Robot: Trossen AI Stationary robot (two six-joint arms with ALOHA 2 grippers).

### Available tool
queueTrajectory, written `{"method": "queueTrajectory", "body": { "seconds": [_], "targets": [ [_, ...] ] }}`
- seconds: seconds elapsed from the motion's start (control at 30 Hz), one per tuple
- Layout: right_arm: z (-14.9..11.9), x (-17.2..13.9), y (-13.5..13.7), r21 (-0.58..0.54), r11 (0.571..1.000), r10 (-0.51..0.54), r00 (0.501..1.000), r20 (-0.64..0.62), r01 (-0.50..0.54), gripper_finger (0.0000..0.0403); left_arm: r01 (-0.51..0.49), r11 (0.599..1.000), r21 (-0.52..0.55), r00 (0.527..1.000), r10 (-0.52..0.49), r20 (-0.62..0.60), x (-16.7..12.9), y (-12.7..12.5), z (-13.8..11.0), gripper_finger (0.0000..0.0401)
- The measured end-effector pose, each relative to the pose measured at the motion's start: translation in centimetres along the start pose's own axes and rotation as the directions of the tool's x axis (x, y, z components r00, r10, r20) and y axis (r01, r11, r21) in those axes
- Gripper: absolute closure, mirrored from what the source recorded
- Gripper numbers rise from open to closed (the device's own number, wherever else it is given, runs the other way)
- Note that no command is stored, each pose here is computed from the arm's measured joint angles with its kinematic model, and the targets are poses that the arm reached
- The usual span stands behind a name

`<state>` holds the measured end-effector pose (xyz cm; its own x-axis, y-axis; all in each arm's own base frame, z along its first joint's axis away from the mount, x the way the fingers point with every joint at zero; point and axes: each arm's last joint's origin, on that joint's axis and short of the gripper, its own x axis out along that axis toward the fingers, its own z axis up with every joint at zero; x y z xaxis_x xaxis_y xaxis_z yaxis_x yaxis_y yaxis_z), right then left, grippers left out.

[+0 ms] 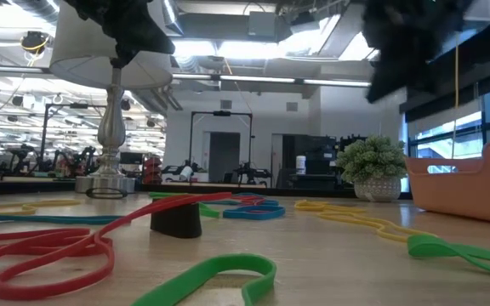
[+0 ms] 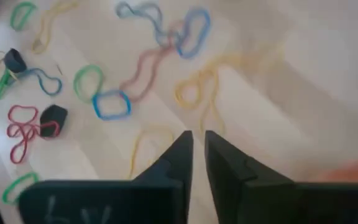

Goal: Pick and place rubber bands into bin
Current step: Put the yellow rubber band into the orange bin

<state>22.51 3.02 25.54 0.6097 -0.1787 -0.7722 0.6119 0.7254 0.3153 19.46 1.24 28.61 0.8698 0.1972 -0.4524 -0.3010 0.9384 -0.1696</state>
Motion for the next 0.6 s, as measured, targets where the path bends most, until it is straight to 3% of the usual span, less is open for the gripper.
{"method": "queueTrajectory", "body": {
  "seconds": [0.1,0.23,0.43,0.6],
  "targets": [
    [2.4,0.7,1.5,-0.081,0.997,-0.014,1.0,0.019,0.015,0.0387,0.0,1.0,0.0,1.0,0.0,0.0,0.0,0.0,0.0,0.0398],
    [5.8,2.8,3.2,-0.082,0.995,-0.059,0.998,-0.004,0.059,0.0397,0.0,1.0,0.0,1.0,0.0,-0.001,0.0,0.0,0.0,0.04],
    [8.7,7.2,3.5,-0.052,0.979,-0.204,0.962,-0.182,0.197,0.0365,0.0,1.0,0.001,1.0,0.0,-0.003,0.0,0.0,0.0,0.0396],
    [9.0,10.6,2.4,0.089,0.922,-0.334,0.892,-0.304,0.376,0.0325,-0.005,1.0,0.004,1.0,0.005,-0.02,0.0,0.1,-0.2,0.0396]
  ]
}}
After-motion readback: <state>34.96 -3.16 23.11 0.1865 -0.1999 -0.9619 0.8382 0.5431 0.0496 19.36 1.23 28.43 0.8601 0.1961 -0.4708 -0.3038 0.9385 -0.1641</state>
